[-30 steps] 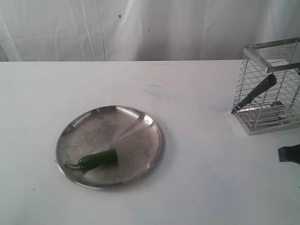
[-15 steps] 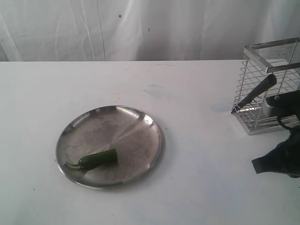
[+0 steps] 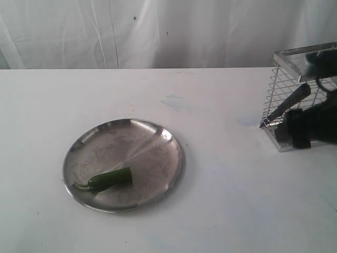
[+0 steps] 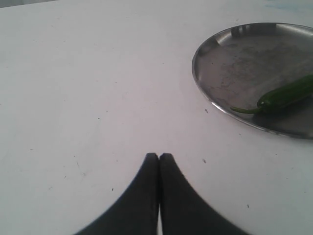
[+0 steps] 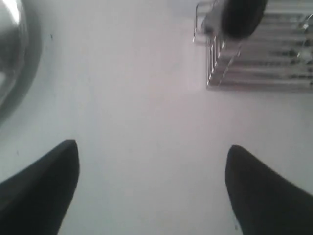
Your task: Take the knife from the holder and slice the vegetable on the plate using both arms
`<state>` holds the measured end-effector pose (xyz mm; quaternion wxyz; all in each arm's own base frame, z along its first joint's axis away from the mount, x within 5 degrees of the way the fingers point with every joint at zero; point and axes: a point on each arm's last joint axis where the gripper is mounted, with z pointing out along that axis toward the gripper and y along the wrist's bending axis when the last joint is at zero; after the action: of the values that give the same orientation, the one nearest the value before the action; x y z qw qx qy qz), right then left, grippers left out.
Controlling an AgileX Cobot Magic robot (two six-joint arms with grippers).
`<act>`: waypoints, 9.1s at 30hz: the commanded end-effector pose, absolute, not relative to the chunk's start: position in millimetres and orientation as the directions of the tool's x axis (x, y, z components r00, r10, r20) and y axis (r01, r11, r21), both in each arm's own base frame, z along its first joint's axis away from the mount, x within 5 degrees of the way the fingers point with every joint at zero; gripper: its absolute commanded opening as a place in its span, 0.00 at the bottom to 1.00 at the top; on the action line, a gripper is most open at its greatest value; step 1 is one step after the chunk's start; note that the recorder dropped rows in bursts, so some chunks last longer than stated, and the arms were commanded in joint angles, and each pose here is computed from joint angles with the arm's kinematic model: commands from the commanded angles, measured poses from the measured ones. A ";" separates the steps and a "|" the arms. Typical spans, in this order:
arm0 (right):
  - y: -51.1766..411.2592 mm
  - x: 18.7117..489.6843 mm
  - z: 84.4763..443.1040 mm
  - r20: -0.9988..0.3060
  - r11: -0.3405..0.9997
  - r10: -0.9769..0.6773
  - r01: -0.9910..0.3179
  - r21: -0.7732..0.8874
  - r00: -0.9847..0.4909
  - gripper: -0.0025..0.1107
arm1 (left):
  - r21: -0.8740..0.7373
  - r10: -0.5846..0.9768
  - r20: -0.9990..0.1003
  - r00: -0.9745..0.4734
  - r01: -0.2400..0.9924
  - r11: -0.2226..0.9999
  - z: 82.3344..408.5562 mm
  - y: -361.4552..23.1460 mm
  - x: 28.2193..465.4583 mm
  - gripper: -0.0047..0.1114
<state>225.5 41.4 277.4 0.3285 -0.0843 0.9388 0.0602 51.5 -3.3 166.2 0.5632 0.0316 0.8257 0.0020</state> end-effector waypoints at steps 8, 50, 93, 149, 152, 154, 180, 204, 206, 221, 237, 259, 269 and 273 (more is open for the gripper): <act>44.7 270.6 303.7 -0.656 0.991 -0.067 -0.128 0.046 -0.751 0.55 | 0.034 0.051 -0.930 -0.364 0.054 0.998 165.3 -3.7 51.2 0.04; -3.8 274.0 298.4 -0.275 0.995 0.095 0.099 0.001 -0.957 0.51 | 0.034 0.060 -0.930 -0.363 0.079 0.996 165.3 -5.0 51.0 0.04; -13.1 317.8 268.3 -0.169 0.776 0.428 0.265 0.572 -0.888 0.02 | 0.034 0.067 -0.930 -0.361 0.097 0.995 165.3 -5.9 50.9 0.04; 39.5 38.1 334.7 -0.897 0.810 0.415 -0.387 0.440 -0.151 0.02 | 0.034 0.067 -0.930 -0.361 0.097 0.995 165.3 -5.9 50.9 0.04; 42.3 42.1 306.7 -0.886 0.792 0.416 -0.397 0.464 -0.204 0.02 | 0.034 0.067 -0.930 -0.361 0.097 0.995 165.3 -5.9 50.9 0.04; 43.6 45.5 290.4 -0.869 0.774 0.431 -0.395 0.495 -0.243 0.02 | 0.034 0.067 -0.930 -0.361 0.097 0.995 165.3 -5.9 50.9 0.04; 80.7 68.4 211.0 -0.963 0.498 0.017 -0.833 0.241 -0.268 0.02 | -0.672 -0.677 -0.732 0.083 0.076 0.736 208.8 1.1 57.0 0.04; 106.3 163.5 214.9 -0.854 0.283 -0.023 -0.823 0.493 -0.520 0.02 | -0.381 -0.152 -0.862 -0.483 0.422 0.823 260.5 -54.4 201.6 0.04; 107.5 170.7 215.2 -0.847 0.276 -0.018 -0.817 0.506 -0.531 0.02 | -0.379 -0.018 -0.821 -0.570 0.522 0.764 240.2 -63.9 209.7 0.04; 131.3 187.8 214.9 -0.795 0.429 -0.113 -0.751 0.502 -0.596 0.02 | -0.505 -0.025 -0.766 -0.643 0.577 0.642 186.2 -107.7 205.9 0.04; 164.6 198.6 226.2 -0.781 0.568 -0.163 -0.705 0.425 -0.602 0.02 | -0.581 -0.097 -0.743 -0.662 0.566 0.585 181.6 -113.0 210.5 0.04; 202.3 201.1 226.9 -0.760 0.584 -0.201 -0.698 0.414 -0.618 0.02 | -0.496 -0.001 -0.762 -0.647 0.583 0.643 173.1 -109.6 210.9 0.04; 206.2 197.7 227.3 -0.757 0.559 -0.208 -0.710 0.428 -0.620 0.02 | -0.516 -0.011 -0.748 -0.663 0.571 0.639 155.7 -112.8 222.4 0.04; 211.1 196.4 219.5 -0.739 0.552 -0.231 -0.711 0.437 -0.633 0.02 | -0.538 -0.047 -0.774 -0.632 0.616 0.575 163.8 -118.5 226.9 0.04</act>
<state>197.4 205.8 222.3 0.3285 -0.2806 0.8226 0.3697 223.6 -114.0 155.7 0.3724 0.1705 0.8205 -0.3987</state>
